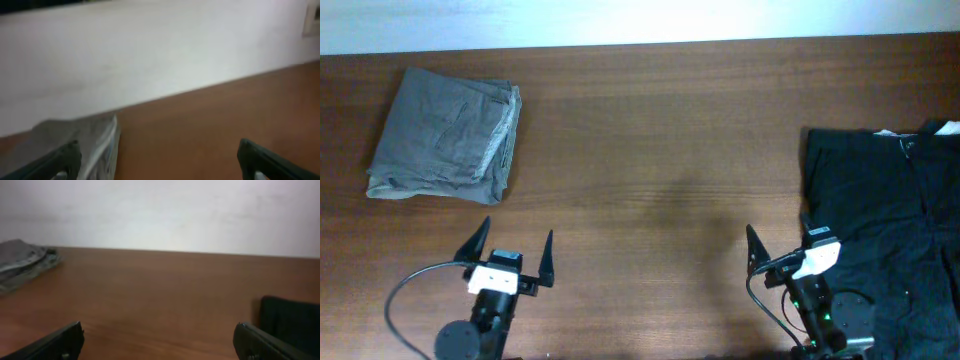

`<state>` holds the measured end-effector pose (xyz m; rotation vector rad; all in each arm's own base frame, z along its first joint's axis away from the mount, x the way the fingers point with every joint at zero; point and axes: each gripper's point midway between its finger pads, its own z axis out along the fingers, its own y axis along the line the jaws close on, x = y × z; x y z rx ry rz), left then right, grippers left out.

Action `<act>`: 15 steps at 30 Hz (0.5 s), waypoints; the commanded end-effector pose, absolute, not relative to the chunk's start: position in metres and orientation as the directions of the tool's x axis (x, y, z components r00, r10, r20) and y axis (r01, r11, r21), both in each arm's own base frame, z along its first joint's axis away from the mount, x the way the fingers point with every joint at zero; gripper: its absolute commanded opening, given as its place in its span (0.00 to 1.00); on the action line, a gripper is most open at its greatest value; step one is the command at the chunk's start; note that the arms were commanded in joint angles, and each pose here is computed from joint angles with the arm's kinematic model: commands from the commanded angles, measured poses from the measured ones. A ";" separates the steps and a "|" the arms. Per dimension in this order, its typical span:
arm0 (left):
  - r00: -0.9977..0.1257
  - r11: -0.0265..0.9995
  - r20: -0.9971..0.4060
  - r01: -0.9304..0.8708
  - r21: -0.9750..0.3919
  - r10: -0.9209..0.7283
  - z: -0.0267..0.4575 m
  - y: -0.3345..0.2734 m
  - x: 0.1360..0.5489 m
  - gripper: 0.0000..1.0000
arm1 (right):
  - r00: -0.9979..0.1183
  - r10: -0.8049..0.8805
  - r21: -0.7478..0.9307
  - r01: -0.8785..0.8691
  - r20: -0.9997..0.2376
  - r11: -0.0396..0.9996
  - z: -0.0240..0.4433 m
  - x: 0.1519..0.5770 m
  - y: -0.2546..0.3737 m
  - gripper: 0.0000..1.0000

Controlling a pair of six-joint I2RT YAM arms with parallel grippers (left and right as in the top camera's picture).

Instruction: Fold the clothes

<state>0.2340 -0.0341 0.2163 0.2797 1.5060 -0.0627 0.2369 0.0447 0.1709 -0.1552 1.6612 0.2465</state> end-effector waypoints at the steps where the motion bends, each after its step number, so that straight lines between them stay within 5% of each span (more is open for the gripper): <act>1: 0.023 0.974 -0.997 0.210 0.081 0.078 0.255 -0.033 0.228 0.99 | -0.149 0.064 0.104 -0.284 -0.987 0.953 0.203 0.232 0.052 0.99; 10: -0.458 0.962 -0.887 0.263 -0.076 0.055 0.247 -0.038 0.297 0.99 | -0.582 0.090 0.250 -0.200 -0.809 0.947 0.236 0.303 0.055 0.99; 15: -0.591 0.939 -0.805 0.300 -0.167 0.046 0.257 -0.048 0.332 0.99 | -0.727 0.049 0.270 -0.191 -0.684 0.944 0.241 0.356 0.059 0.99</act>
